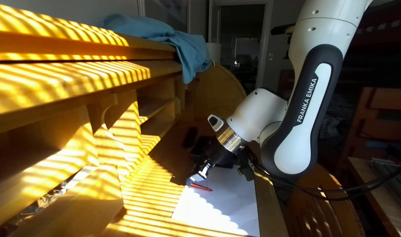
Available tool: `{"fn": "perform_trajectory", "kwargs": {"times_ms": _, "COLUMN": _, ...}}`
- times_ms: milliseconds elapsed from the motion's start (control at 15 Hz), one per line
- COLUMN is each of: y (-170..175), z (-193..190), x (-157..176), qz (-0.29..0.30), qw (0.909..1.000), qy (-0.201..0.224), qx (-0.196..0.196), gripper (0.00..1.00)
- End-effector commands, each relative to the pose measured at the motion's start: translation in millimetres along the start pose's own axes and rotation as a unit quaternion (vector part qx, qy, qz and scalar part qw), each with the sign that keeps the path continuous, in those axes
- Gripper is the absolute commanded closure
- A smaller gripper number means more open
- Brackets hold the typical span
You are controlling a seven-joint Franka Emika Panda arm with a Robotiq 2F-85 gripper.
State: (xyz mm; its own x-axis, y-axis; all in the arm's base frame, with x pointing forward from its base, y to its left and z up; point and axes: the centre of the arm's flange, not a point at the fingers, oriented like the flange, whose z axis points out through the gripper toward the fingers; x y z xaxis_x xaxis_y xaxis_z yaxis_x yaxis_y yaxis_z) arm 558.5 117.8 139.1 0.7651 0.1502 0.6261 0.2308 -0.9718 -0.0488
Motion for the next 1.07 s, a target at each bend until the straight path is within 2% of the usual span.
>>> {"fn": "perform_trajectory", "kwargs": {"times_ms": 0, "y": 7.7, "z": 9.2, "x": -0.3, "qz": 0.006, "qw": 1.0, "qy": 0.005, "qx": -0.003, "gripper": 0.98}}
{"fn": "perform_trajectory", "kwargs": {"times_ms": 667, "y": 35.2, "z": 8.1, "x": 1.0, "qz": 0.013, "qw": 0.9992, "qy": 0.016, "qx": -0.033, "gripper": 0.98}}
{"fn": "perform_trajectory", "kwargs": {"times_ms": 1000, "y": 24.5, "z": 15.6, "x": 1.4, "qz": 0.012, "qw": 0.9997, "qy": 0.005, "qx": -0.019, "gripper": 0.98}}
